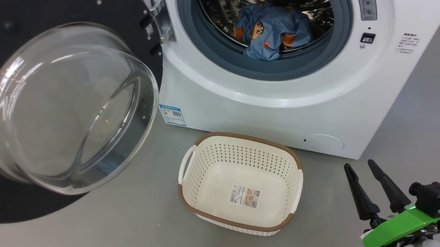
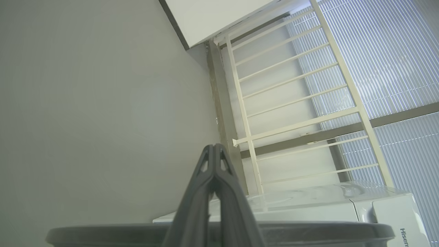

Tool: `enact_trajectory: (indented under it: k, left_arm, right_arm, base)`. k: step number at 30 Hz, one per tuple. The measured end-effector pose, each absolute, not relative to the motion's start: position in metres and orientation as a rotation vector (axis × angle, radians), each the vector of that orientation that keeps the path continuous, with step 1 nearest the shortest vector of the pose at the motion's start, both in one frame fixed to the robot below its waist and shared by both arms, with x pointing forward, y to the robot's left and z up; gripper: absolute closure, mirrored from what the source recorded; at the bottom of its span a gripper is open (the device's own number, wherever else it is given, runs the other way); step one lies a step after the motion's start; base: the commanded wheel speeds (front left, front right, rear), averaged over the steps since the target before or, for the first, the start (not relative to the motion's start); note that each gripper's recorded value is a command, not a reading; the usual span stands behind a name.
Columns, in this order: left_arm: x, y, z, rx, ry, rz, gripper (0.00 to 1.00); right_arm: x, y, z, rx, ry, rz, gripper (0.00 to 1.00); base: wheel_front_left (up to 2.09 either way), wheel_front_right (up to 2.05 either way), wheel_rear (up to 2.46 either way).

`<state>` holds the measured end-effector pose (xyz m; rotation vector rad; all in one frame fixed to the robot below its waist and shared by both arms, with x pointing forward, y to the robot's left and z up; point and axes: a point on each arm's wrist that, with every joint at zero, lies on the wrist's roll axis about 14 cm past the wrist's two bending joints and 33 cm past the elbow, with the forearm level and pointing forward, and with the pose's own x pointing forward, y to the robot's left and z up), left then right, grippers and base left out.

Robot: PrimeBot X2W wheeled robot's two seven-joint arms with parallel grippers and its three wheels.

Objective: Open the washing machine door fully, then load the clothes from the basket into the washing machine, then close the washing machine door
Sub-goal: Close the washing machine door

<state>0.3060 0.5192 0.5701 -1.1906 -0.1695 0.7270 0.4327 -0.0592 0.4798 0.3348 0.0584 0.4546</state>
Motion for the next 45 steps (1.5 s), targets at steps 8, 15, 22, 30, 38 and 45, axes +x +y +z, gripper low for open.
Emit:
enact_trajectory:
  k: [8, 15, 22, 30, 38, 45]
  left_arm:
    - [0.317, 0.509, 0.553, -1.219, -0.093, 0.707, 1.0]
    - [0.322, 0.492, 0.554, -1.227, 0.011, 0.611, 1.0]
    - [0.315, 0.469, 0.556, -1.223, 0.152, 0.471, 1.0]
    - [0.299, 0.437, 0.552, -1.195, 0.298, 0.332, 1.0]
    - [0.289, 0.395, 0.552, -1.212, 0.396, 0.183, 1.0]
    - [0.286, 0.357, 0.551, -1.194, 0.465, 0.072, 1.0]
  right_arm:
    - [0.437, -0.066, 0.479, 0.324, 0.056, 0.443, 0.0]
    - [0.436, -0.061, 0.486, 0.332, 0.039, 0.45, 0.0]
    - [0.433, -0.056, 0.496, 0.337, 0.019, 0.458, 0.0]
    - [0.423, -0.045, 0.501, 0.357, 0.016, 0.474, 0.0]
    - [0.418, -0.042, 0.508, 0.356, 0.0, 0.482, 0.0]
    - [0.414, -0.043, 0.507, 0.354, 0.004, 0.477, 0.0]
  base:
    - [0.0, 0.0, 0.0]
    - [0.0, 0.0, 0.0]
    - [0.0, 0.0, 0.0]
    - [0.0, 0.0, 0.0]
    - [0.0, 0.0, 0.0]
    - [0.0, 0.0, 0.0]
